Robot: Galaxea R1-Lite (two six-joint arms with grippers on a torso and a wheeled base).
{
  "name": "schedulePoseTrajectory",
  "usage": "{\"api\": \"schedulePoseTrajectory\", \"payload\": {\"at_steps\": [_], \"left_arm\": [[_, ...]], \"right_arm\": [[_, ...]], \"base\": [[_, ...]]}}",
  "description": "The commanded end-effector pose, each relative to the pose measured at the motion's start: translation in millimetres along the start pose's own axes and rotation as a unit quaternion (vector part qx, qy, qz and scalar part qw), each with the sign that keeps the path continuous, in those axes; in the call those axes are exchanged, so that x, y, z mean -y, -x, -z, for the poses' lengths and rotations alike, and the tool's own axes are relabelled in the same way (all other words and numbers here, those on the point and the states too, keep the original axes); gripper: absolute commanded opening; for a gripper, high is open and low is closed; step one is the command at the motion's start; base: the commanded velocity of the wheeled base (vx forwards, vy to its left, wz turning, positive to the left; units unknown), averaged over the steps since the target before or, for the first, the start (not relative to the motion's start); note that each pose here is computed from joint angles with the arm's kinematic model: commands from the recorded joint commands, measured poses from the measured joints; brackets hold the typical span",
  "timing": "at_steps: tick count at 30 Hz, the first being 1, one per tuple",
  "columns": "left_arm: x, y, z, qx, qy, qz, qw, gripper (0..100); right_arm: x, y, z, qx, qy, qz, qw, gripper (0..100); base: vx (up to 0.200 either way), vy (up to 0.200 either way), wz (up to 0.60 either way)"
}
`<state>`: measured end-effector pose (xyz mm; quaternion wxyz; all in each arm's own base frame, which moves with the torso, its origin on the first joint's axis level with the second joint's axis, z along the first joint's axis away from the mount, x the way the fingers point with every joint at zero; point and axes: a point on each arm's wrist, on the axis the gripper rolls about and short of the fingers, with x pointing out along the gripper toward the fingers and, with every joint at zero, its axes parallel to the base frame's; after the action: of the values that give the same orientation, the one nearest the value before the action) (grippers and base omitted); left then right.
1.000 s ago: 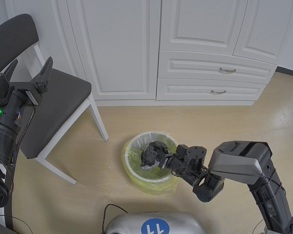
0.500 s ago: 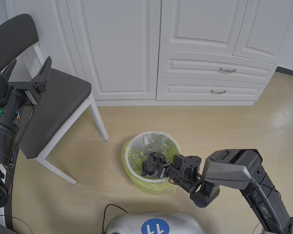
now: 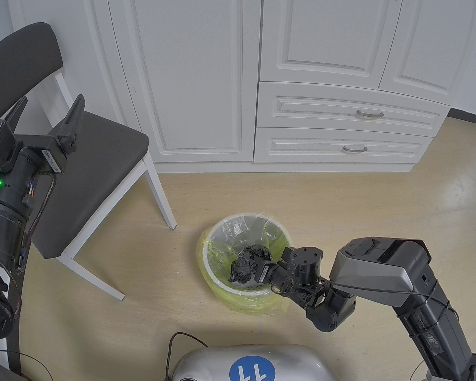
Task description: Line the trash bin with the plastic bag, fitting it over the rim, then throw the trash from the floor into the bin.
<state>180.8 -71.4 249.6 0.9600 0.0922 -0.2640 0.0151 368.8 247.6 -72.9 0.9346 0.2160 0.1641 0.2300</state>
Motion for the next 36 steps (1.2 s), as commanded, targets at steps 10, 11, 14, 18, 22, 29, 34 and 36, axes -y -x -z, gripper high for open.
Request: {"api": "schedulePoseTrajectory", "payload": {"at_steps": [10, 11, 14, 18, 22, 29, 34, 36], "left_arm": [[0.4, -0.6, 1.3, -0.002, -0.001, 0.0, 1.0, 100], [0.4, -0.6, 1.3, -0.002, -0.001, 0.0, 1.0, 100], [0.8, -0.3, 1.6, -0.003, -0.001, 0.001, 1.0, 100], [1.0, -0.4, 1.8, -0.003, -0.001, 0.001, 1.0, 100], [1.0, -0.4, 2.8, -0.005, -0.002, 0.001, 1.0, 100], [1.0, -0.4, 2.8, -0.005, -0.002, 0.001, 1.0, 100], [1.3, -0.3, 3.5, -0.006, -0.004, 0.002, 1.0, 100], [1.2, -0.3, 3.3, -0.006, -0.003, 0.002, 1.0, 100]], "right_arm": [[-6.0, -5.1, -8.3, 0.017, -0.006, -0.001, 0.9998, 0], [-6.2, -4.8, -8.6, 0.017, -0.006, -0.001, 0.9998, 0], [-6.8, -3.8, -8.4, 0.015, -0.006, -0.001, 0.9999, 0], [-7.6, -3.2, -7.1, 0.015, -0.006, -0.002, 0.9999, 0], [-7.4, -3.0, -8.1, 0.019, -0.007, -0.004, 0.9998, 100], [-8.1, -2.3, -8.1, 0.029, -0.012, -0.011, 0.9994, 100], [-9.2, -1.6, -11.4, 0.034, -0.013, -0.013, 0.9992, 100], [-8.4, -0.2, -10.2, 0.032, -0.013, -0.012, 0.9993, 100]], "base": [[0.0, 0.0, 0.0], [0.0, 0.0, 0.0], [0.0, 0.0, 0.0], [0.0, 0.0, 0.0], [0.0, 0.0, 0.0], [0.0, 0.0, 0.0], [0.0, 0.0, 0.0], [0.0, 0.0, 0.0]]}}
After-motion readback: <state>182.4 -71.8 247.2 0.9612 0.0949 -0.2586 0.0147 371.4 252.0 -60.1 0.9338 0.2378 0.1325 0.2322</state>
